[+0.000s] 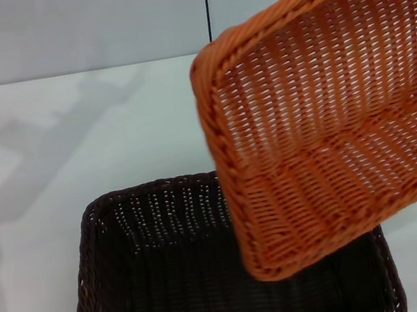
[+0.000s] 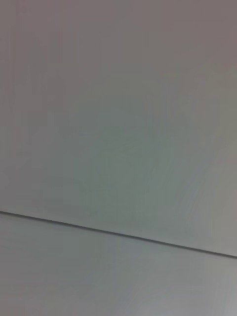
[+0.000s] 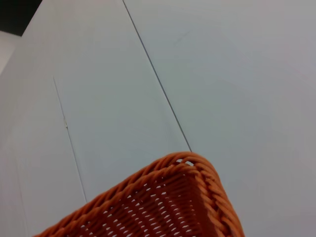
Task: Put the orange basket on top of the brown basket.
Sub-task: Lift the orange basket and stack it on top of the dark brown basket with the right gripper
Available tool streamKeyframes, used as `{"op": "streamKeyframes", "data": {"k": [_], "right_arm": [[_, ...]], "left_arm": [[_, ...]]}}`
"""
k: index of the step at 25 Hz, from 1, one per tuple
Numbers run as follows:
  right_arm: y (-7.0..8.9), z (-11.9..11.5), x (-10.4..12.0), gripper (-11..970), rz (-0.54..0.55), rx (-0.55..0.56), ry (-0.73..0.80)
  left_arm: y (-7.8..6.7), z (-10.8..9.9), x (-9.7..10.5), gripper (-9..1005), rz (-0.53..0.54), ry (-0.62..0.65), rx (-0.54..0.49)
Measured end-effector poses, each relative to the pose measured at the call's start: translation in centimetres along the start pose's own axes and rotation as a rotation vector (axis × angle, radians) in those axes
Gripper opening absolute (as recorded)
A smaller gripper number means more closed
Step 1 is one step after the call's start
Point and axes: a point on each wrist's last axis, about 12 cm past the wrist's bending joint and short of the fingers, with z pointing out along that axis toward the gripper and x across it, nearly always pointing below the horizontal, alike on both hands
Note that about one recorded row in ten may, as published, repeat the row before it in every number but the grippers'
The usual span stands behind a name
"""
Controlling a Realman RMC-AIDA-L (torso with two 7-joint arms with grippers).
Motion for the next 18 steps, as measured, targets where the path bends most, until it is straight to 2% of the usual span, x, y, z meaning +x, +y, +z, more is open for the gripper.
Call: {"op": "streamKeyframes", "data": {"k": [11,12,18], "right_arm": [[3.9,0.6,5.2,156,0.052,-0.020,-0.015],[4.7,0.4,6.0,156,0.059,-0.004,-0.019],[6.6,-0.5,7.8,156,0.061,0.062,-0.017]], "left_arm": [[0.1,0.2,-0.3,829,0.024,0.015,0.012],[0.1,0.2,-0.3,829,0.025,0.015,0.012],[0.3,-0.1,-0.2,829,0.029,0.032,0.016]]}}
